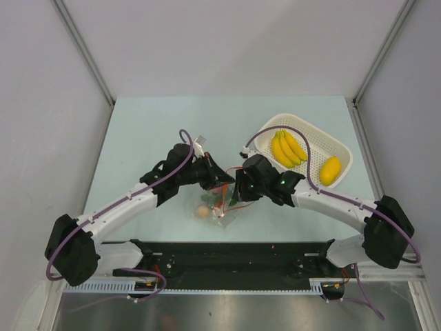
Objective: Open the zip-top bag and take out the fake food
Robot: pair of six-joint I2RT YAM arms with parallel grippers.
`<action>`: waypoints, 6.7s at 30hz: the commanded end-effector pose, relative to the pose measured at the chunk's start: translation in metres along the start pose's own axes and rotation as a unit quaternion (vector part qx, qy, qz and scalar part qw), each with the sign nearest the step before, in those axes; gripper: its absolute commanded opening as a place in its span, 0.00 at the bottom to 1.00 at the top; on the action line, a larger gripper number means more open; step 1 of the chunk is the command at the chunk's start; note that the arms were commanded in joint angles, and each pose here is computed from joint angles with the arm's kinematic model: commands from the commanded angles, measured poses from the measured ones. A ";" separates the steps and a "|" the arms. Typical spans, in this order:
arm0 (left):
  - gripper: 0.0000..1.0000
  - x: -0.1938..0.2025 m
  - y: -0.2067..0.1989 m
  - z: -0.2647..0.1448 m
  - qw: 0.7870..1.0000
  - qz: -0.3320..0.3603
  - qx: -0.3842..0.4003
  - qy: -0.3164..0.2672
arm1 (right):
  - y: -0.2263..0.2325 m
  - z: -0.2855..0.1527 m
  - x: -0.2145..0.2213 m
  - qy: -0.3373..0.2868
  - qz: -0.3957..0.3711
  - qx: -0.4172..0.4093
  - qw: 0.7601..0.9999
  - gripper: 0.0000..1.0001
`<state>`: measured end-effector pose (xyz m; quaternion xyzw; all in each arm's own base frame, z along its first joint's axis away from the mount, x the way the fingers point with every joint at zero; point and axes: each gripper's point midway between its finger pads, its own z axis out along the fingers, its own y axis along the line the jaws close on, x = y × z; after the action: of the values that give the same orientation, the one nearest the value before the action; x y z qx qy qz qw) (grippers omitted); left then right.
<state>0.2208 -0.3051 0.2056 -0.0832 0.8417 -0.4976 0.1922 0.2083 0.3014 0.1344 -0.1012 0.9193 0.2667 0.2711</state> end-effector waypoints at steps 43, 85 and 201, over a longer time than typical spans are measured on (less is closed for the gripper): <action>0.00 0.018 -0.016 -0.001 0.998 0.011 0.041 0.045 | -0.033 0.074 0.015 0.029 0.069 -0.030 0.997 0.23; 0.00 0.015 0.022 -0.020 0.986 0.154 -0.032 0.057 | -0.227 -0.132 -0.086 -0.155 0.293 0.168 0.928 0.00; 0.00 0.061 -0.020 0.031 0.992 0.037 0.035 0.112 | -0.038 0.100 0.067 0.109 0.138 -0.061 0.982 0.42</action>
<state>0.1868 -0.3573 0.1830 -0.0084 0.8559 -0.5030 0.1193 0.2127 0.3253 0.0290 -0.0232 0.9208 0.3673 0.1295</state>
